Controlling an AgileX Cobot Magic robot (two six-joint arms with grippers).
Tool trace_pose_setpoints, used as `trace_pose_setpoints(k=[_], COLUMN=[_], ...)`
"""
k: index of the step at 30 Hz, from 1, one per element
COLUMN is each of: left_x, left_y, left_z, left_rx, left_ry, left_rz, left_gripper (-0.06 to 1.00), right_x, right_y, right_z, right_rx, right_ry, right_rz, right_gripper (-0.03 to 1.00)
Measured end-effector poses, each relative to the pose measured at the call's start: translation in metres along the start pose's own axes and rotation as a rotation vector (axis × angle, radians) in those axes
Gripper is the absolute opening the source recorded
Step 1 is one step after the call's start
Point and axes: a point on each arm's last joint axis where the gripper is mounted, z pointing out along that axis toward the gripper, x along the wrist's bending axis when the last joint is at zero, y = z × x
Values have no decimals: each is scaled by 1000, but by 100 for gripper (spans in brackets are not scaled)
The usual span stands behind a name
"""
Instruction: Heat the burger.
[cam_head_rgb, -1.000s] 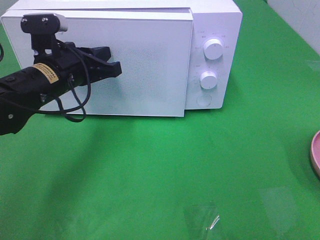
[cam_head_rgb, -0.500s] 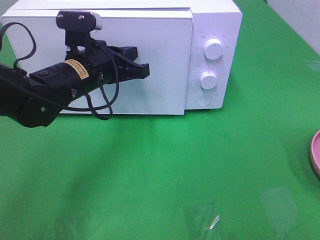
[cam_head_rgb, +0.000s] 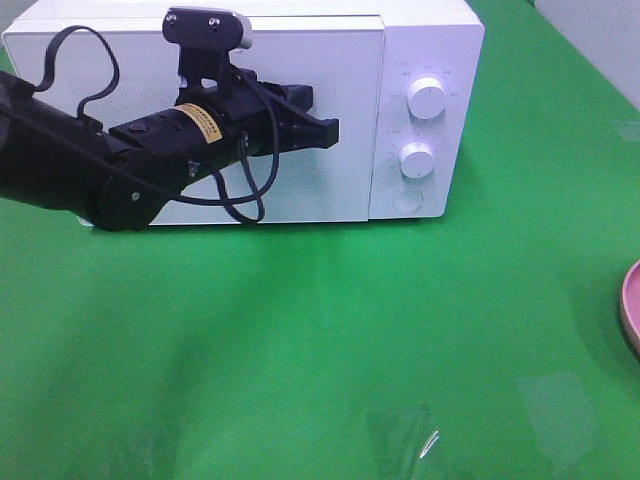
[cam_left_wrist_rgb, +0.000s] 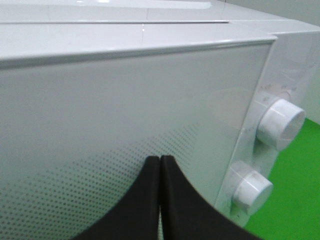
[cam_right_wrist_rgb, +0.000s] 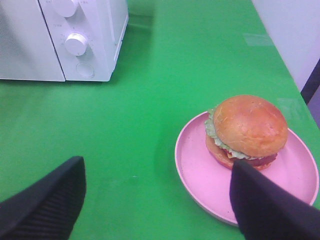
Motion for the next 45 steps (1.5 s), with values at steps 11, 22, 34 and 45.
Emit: trace_pose_setpoints(k=[11, 22, 34, 45], left_x=[-12, -42, -70, -40], left_y=[1, 20, 29, 31], left_z=[13, -10, -57, -95], left_rx=[30, 321, 705, 1078], left_ry=[-28, -45, -80, 29], left_rz=[17, 5, 76, 29], left_gripper=[0, 80, 98, 99], right_x=[0, 0, 0, 0], right_y=[0, 0, 0, 0], right_z=[0, 0, 0, 0], right_rx=[0, 0, 0, 0], right_ry=[0, 0, 0, 0], right_rz=[0, 0, 0, 0], right_gripper=[76, 76, 76, 76])
